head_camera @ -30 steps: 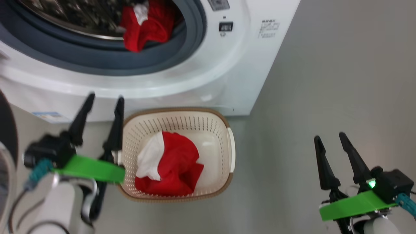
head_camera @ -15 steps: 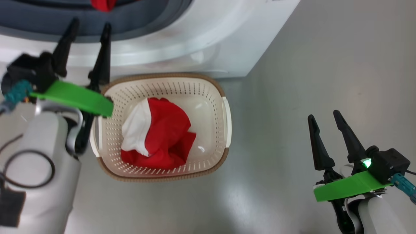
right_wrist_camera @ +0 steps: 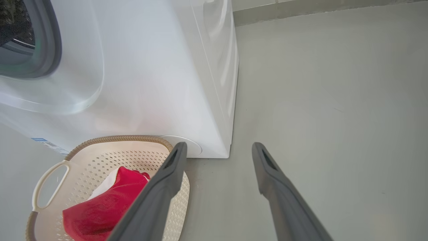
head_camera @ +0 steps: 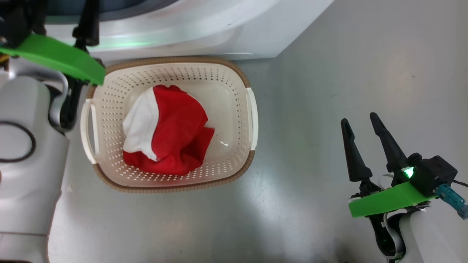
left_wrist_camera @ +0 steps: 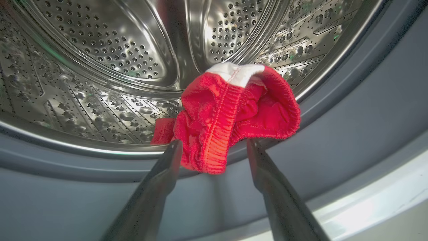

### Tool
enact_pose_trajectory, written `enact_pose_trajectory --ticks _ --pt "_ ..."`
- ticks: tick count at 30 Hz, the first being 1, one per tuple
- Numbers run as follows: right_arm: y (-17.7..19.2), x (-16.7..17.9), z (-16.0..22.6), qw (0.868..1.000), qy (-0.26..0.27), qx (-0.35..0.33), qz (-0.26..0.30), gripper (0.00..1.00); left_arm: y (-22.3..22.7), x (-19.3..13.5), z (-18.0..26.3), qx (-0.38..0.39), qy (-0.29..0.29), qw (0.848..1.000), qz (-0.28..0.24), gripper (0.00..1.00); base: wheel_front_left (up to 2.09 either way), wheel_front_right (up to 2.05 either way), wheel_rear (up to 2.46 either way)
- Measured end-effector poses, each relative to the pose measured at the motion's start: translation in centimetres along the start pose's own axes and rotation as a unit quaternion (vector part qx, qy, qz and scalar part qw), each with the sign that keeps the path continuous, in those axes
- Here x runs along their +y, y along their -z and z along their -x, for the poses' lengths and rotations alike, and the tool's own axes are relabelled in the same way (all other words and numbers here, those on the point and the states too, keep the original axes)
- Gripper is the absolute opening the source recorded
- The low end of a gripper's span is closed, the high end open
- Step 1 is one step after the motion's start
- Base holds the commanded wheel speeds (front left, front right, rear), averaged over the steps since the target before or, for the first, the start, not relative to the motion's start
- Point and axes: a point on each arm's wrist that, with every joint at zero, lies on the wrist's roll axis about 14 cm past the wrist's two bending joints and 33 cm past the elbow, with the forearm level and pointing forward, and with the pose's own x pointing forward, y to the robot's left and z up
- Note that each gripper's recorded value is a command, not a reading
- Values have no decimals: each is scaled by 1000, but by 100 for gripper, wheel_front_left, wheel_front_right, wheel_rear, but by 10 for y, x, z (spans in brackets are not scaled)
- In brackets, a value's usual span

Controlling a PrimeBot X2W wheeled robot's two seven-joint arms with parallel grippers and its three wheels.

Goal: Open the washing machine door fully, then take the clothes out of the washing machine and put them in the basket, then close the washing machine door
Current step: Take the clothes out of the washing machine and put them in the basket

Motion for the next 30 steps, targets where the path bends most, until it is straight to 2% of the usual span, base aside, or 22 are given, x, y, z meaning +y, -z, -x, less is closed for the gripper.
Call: enact_pose_trajectory --ticks 20,21,22,23,30 --pt "2 -8 5 1000 12 5 -11 100 0 -19 -45 19 28 999 -23 100 0 0 0" --pt "1 -9 5 1000 13 4 -11 100 2 -20 -46 22 30 999 -24 96 0 0 0" --pt "1 -9 6 1000 14 4 -11 100 2 -21 -47 23 31 999 -24 61 0 0 0" --pt "1 -10 6 1000 15 4 -12 100 2 -22 -48 23 33 999 -23 2 0 0 0" --pt "-1 -12 7 1000 18 1 -13 100 -3 -25 -51 17 34 999 -12 0 0 0 0"
